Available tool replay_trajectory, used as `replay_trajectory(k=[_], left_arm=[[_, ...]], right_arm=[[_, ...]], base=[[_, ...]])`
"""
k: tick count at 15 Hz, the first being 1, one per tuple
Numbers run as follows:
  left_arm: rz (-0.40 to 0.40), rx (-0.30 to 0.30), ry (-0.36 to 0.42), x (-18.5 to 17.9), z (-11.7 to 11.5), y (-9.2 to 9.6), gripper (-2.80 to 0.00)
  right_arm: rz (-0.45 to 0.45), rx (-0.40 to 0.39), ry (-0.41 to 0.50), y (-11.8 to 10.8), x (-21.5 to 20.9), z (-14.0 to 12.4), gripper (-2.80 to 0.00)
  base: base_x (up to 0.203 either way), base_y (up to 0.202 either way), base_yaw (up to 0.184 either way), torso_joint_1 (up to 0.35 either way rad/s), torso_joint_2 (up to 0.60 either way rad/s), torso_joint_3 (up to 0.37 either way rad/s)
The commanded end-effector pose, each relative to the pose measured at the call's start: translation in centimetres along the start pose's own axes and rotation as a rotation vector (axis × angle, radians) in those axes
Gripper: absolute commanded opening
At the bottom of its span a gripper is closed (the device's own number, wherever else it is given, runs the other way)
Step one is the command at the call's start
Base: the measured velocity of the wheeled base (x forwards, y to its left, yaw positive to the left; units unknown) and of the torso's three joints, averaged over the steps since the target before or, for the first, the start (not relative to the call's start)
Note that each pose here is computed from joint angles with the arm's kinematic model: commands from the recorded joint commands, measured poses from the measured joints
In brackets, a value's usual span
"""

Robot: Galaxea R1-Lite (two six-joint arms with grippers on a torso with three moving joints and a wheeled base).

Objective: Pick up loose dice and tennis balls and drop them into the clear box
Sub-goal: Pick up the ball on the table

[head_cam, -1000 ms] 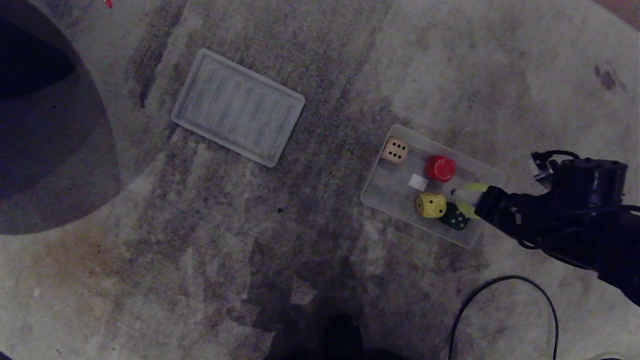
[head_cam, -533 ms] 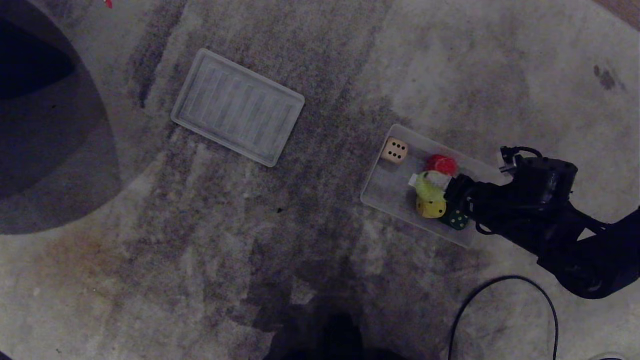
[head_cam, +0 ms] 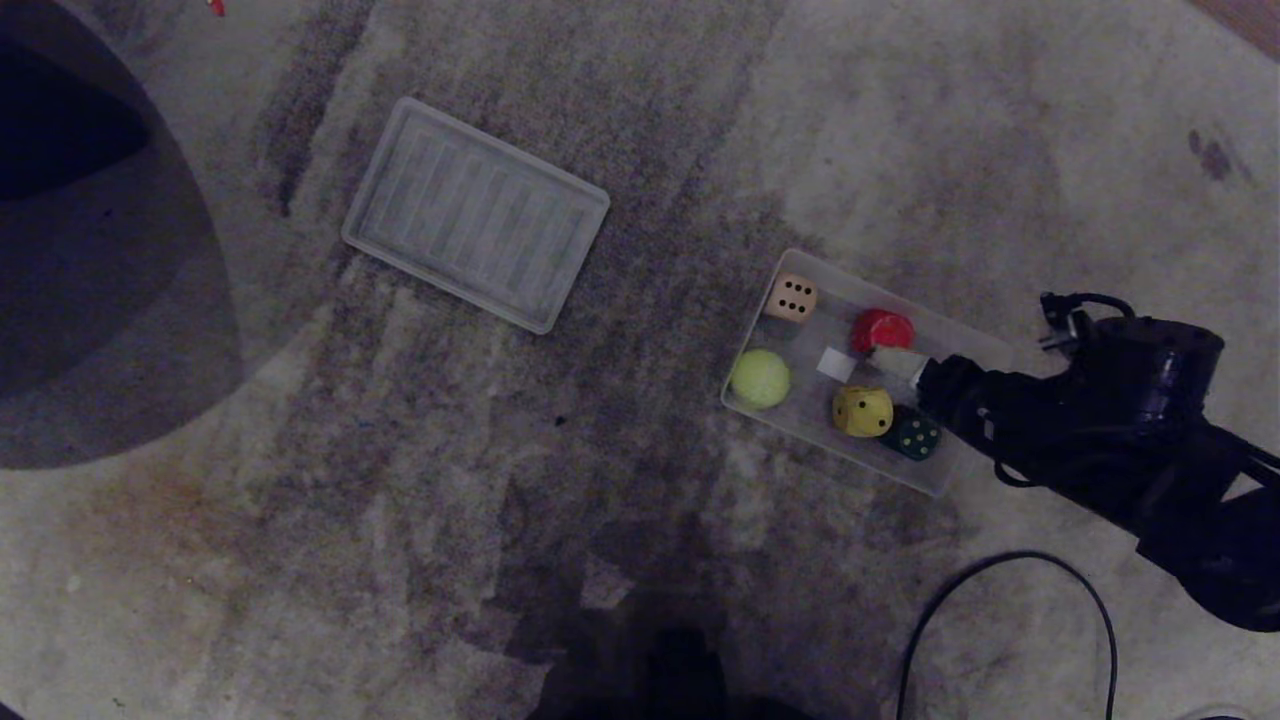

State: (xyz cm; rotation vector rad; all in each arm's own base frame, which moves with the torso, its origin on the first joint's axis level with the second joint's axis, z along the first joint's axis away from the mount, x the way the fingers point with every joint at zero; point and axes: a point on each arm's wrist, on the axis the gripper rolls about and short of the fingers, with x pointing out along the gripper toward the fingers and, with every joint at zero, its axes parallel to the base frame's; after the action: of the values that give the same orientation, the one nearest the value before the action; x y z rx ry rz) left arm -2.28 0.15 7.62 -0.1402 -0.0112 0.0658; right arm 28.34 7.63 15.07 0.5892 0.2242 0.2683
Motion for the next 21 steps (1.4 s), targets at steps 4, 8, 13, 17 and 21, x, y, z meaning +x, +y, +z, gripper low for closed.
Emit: replay_trajectory(k=[4,8,13,17,21], left_arm=[[0.001,-0.001,0.002,0.0,0.0,0.0,-2.80],[0.001,-0.001,0.002,0.0,0.0,0.0,-2.80],[0.001,-0.001,0.002,0.0,0.0,0.0,-2.80],[0.001,-0.001,0.002,0.0,0.0,0.0,-2.80],[0.001,-0.001,0.002,0.0,0.0,0.0,-2.80]], right_arm=[[-0.002,-0.039,-0.034,1.8,-11.6,2.0,-2.80],[-0.101,-0.165,0.089,0.3,-20.2,-1.0,-2.80],[-0.253,-0.363,0.131,-2.4,-28.3,-6.3,-2.80],[-0.315,-0.459,0.022,-3.8,-30.7,-9.6,-2.80],[-0.332,-0.532,-0.059,-4.5,-31.3,-11.1,-2.80]], base=[[0.000,0.000,0.000,0.000,0.00,0.000],[0.000,0.000,0.000,0.000,0.00,0.000],[0.000,0.000,0.000,0.000,0.00,0.000],[0.000,0.000,0.000,0.000,0.00,0.000],[0.000,0.000,0.000,0.000,0.00,0.000]])
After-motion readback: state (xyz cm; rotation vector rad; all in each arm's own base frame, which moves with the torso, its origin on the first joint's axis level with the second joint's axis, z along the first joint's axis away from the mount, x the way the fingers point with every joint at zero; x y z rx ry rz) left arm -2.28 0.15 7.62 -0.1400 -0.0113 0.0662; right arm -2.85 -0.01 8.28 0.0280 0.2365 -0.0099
